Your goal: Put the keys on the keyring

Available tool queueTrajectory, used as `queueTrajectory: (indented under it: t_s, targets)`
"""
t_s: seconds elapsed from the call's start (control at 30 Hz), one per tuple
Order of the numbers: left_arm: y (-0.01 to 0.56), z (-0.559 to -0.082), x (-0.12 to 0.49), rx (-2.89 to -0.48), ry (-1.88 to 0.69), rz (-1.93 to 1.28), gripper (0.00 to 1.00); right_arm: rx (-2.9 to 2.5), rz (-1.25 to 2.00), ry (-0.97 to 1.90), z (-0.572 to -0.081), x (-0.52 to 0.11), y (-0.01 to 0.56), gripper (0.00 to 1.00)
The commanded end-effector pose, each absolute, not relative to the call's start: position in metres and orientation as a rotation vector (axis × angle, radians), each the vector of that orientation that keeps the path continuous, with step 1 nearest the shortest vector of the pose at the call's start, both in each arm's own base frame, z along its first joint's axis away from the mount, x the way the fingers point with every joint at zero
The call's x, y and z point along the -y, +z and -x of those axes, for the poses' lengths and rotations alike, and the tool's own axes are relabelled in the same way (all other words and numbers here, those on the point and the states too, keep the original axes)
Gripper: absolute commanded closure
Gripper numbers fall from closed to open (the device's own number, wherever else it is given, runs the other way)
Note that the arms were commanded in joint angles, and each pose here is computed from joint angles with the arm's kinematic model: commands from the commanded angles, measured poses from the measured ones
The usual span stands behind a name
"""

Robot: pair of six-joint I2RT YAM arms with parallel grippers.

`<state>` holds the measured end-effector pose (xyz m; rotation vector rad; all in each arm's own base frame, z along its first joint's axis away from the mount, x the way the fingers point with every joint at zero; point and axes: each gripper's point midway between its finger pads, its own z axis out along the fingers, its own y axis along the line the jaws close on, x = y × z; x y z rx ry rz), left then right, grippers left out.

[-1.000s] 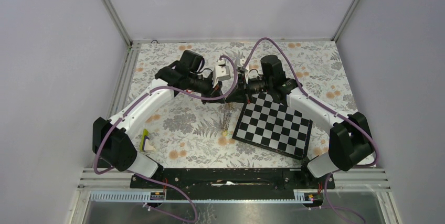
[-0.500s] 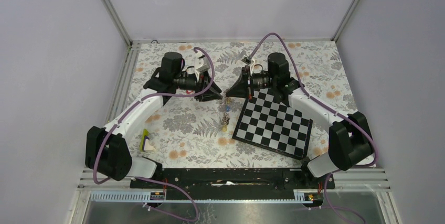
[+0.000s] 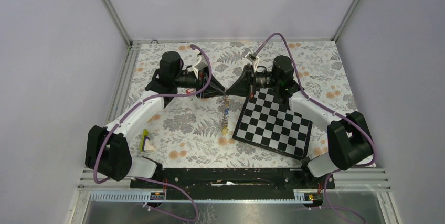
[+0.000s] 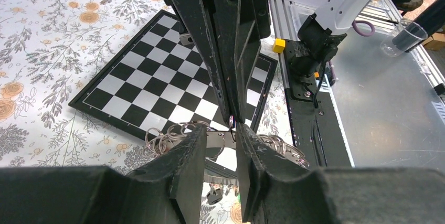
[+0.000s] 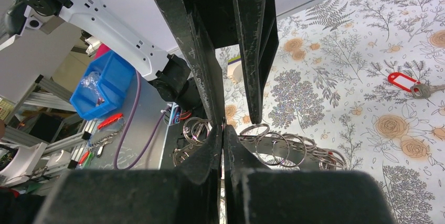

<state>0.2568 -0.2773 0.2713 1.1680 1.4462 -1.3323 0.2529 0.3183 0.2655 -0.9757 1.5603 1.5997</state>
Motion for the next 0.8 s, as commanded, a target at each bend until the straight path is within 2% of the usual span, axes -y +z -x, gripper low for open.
queueTrajectory:
  t_s: [0.0,0.2,0.5,0.77]
  targets:
    - [0.2838,-0.2492,0.2767,-1.361,-1.338,-1.205,0.69,-1.438,1.007,1.587,-0.2511,-0.3134,0.2918,1.00]
    - [0.2811,-0.2455,0.2761,-1.384,-1.367,-1.194,0.68,-1.442,1.000,1.583,-0.2533,-0.3123,0.2904,1.00]
    - [0.2820,-0.2468,0.2787,-1.390,-1.400,-1.199,0.83,-1.446,0.995,1.583,-0.2544,-0.3127,0.2894,1.00]
    - [0.2836,-0.2446,0.2847,-1.387,-1.425,-1.214,0.89,-1.443,0.989,1.579,-0.2556,-0.3130,0.2882,1.00]
